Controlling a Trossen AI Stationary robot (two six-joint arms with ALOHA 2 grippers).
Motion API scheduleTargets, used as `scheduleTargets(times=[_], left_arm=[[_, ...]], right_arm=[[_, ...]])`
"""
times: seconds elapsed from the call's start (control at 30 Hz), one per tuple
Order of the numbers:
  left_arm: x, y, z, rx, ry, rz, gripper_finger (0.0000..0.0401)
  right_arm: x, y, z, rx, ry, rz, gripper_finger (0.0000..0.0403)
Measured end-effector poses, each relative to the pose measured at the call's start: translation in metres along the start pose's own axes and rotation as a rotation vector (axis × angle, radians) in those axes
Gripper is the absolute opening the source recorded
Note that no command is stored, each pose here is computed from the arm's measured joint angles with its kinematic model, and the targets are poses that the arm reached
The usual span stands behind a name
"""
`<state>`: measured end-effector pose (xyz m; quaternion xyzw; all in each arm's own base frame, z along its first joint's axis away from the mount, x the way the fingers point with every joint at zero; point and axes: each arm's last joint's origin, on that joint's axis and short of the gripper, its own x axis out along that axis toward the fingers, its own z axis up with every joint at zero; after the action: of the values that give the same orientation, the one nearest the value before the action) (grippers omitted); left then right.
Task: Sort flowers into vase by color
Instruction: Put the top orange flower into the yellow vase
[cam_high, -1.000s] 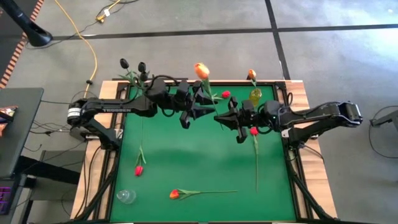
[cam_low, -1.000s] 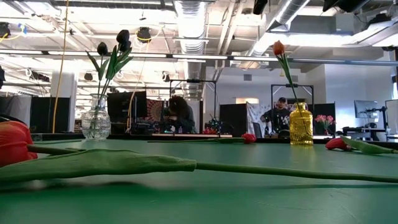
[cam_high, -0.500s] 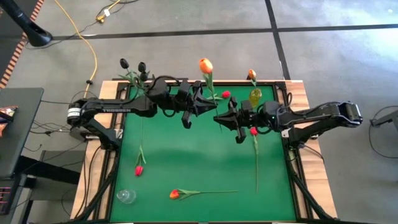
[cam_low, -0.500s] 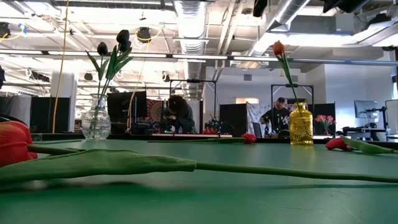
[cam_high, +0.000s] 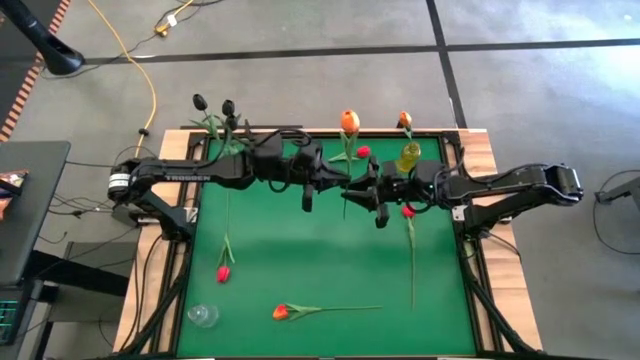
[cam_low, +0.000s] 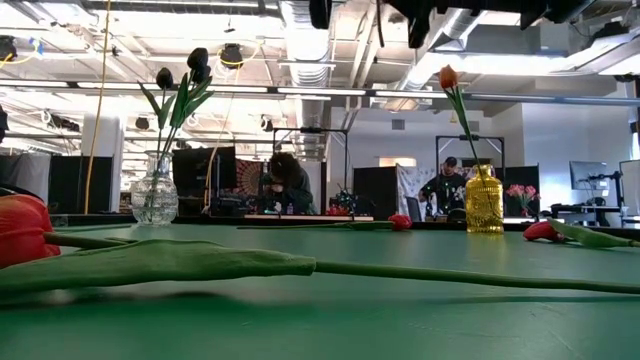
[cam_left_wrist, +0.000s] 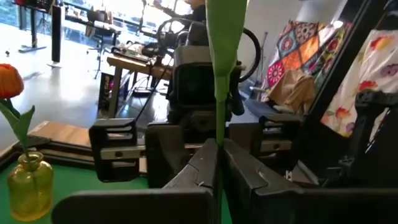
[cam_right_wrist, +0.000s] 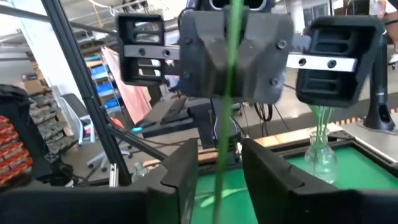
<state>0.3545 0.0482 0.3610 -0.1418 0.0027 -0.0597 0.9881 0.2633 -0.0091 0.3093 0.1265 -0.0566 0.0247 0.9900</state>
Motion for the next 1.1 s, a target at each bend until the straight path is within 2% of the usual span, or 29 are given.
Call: scheduleTargets(times=[0.13,0.27,0.43,0.63,0.73,0.83,0.97,1.1], left_arm=[[0.0,0.0,-0.001,0.005,0.007,0.01,0.0],[0.0,0.0,-0.001,0.005,0.004,0.014,0.0],[0.0,0.0,-0.001,0.006,0.003,0.012,0.0],[0.0,0.0,0.0,0.012,0.0,0.015,0.0],[0.0,-0.002,-0.001,0.055,0.002,-0.005,0.0006],[0.001,-0.005,-0.001,0.092,0.002,-0.015,0.003],[0.001,-0.005,-0.003,0.08,0.019,0.006,0.0082],[0.001,-0.003,-0.006,0.051,0.045,0.039,0.0126]], right_arm=[[0.0,0.0,-0.001,0.001,0.008,-0.002,0.0164],[0.0,0.0,-0.001,0.001,0.008,-0.001,0.0155],[0.0,0.0,-0.001,0.001,0.008,-0.001,0.0112],[0.0,-0.002,0.0,0.0,0.006,-0.006,0.0032],[0.0,-0.002,0.0,-0.005,0.003,-0.004,0.0024],[-0.002,-0.001,0.002,-0.007,-0.001,-0.003,0.0024],[-0.011,0.002,0.011,-0.039,-0.01,-0.013,0.0024],[-0.032,0.003,0.02,-0.089,0.041,-0.101,0.0024]])
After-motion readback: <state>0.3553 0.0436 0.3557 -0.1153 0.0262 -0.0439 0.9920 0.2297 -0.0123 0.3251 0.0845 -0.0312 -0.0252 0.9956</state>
